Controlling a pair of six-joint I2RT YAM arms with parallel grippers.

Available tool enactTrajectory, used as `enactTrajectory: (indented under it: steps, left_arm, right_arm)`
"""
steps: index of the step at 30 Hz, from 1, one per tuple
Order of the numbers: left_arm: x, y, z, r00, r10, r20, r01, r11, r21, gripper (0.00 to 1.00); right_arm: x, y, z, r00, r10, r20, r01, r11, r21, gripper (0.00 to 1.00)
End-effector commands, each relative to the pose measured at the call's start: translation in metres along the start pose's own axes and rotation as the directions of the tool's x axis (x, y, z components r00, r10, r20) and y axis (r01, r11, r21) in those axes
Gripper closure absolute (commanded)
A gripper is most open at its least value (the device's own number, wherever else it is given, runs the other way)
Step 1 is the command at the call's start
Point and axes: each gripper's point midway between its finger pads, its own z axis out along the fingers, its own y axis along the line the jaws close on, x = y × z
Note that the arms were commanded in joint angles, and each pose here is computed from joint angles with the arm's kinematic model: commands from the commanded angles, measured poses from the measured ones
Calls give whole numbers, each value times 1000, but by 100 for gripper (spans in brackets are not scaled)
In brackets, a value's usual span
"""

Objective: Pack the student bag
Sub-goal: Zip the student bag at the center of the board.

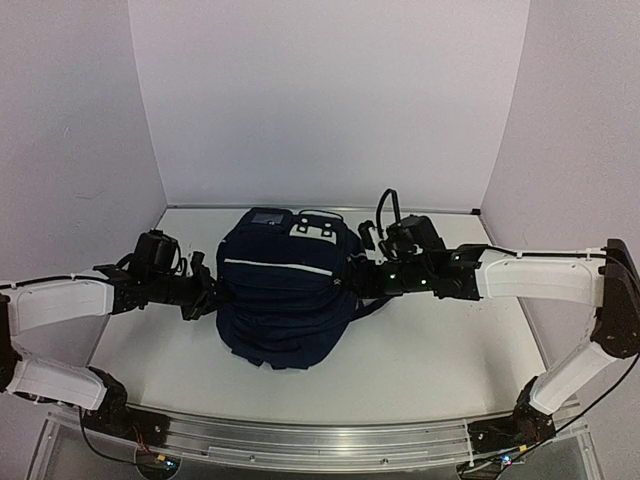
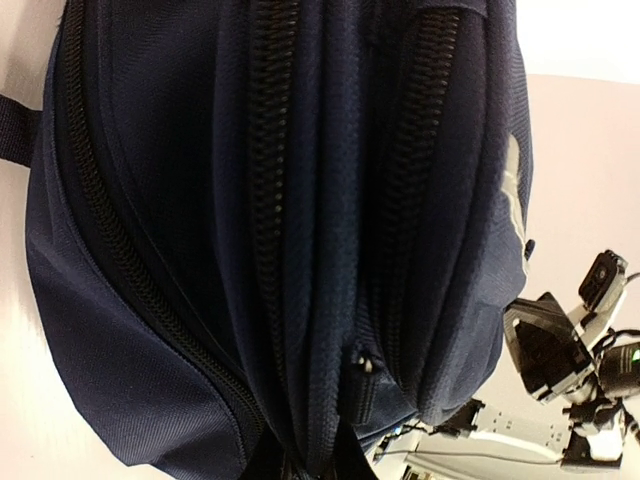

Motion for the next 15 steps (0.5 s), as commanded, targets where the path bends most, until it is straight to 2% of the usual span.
enactTrajectory:
  steps: [1, 7, 15]
  left_arm:
    - [-4, -6, -17, 988, 153, -36, -152, 988, 18, 100]
    - [6, -14, -21, 948, 286, -138, -281, 958, 60, 100]
    - [18, -23, -21, 902, 372, -217, -348, 927, 143, 100]
  right_arm:
    - [-31, -46, -8, 997, -8, 72, -2, 989, 147, 100]
    - [-58, -70, 4, 992, -29, 121, 2, 975, 220, 100]
    - [-96, -77, 19, 968, -90, 235, 24, 962, 272, 100]
